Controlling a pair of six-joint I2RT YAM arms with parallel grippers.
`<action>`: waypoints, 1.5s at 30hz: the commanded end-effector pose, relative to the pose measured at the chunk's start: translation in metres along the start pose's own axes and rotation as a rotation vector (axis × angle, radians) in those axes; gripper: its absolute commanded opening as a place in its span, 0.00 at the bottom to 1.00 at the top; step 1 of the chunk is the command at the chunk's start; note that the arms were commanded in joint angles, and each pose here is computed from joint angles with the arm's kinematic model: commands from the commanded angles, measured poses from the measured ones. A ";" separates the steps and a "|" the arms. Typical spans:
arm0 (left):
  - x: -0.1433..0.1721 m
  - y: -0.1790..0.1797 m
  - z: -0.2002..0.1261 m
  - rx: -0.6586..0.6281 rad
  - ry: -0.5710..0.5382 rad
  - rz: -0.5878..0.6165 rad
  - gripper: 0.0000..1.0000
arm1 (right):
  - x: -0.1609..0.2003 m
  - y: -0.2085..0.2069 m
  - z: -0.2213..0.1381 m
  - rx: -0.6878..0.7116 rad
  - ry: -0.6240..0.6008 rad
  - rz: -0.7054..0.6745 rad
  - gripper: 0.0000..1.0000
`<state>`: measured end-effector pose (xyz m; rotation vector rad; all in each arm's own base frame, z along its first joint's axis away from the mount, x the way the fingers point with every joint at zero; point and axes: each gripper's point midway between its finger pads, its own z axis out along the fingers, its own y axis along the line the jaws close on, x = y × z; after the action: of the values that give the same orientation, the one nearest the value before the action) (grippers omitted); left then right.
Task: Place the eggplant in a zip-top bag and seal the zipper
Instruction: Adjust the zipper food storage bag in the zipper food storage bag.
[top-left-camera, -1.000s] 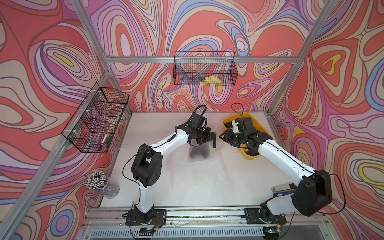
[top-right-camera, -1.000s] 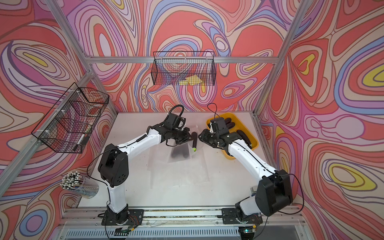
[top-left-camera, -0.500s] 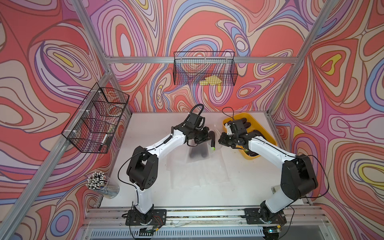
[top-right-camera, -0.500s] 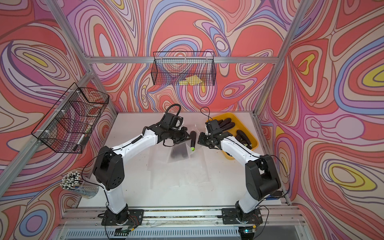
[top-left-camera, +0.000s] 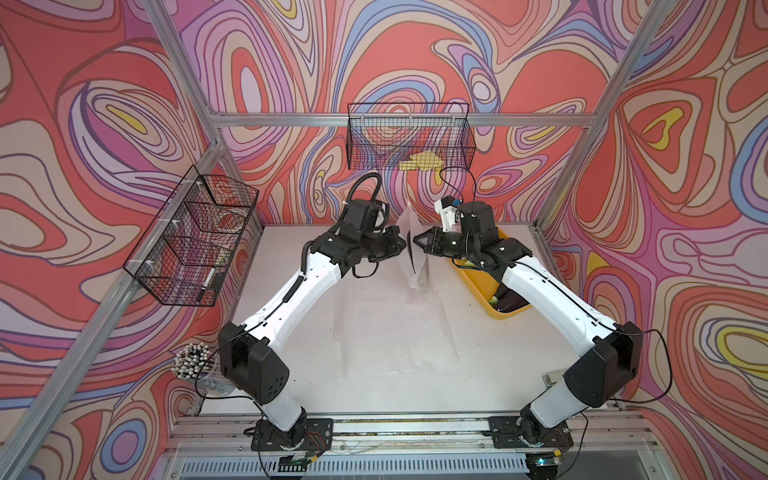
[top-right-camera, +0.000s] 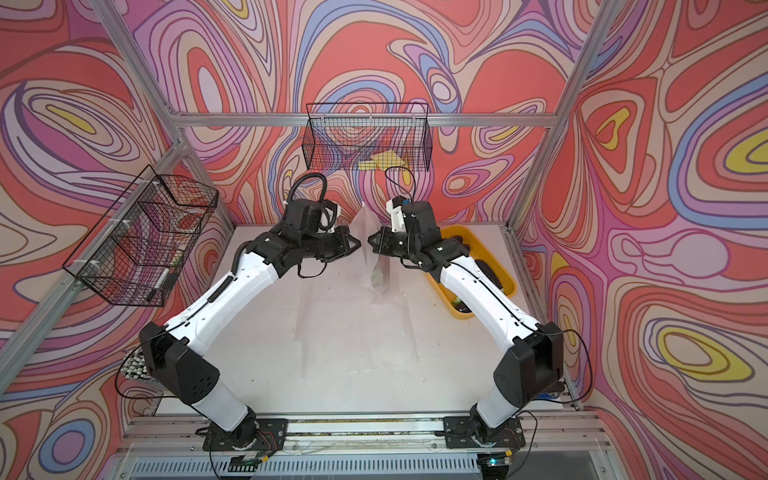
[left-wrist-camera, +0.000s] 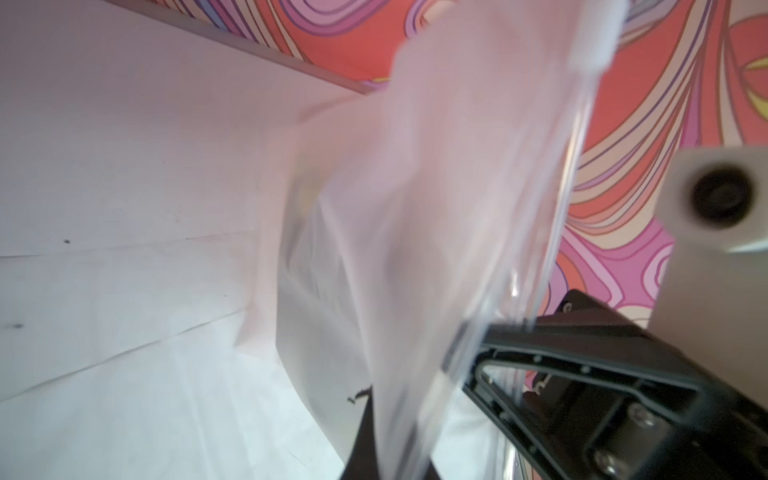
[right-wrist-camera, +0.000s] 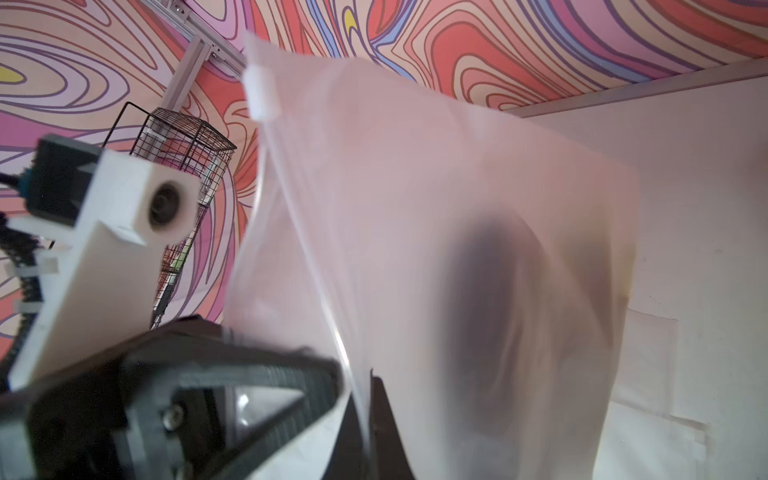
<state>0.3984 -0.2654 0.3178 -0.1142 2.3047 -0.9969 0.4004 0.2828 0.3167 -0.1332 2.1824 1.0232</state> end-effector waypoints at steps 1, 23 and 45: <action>-0.004 0.016 -0.019 -0.080 -0.021 0.018 0.00 | 0.016 0.004 0.021 -0.036 0.067 0.018 0.00; 0.109 0.048 0.099 -0.168 0.348 -0.037 0.00 | 0.121 -0.101 0.048 0.026 0.286 0.216 0.06; -0.010 0.065 0.088 0.166 0.046 0.444 0.81 | 0.143 -0.160 0.039 0.150 0.312 -0.160 0.06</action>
<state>0.4544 -0.2636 0.2682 0.1811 2.2040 -1.1127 0.3763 0.2326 0.1031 -0.2611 2.5407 0.8625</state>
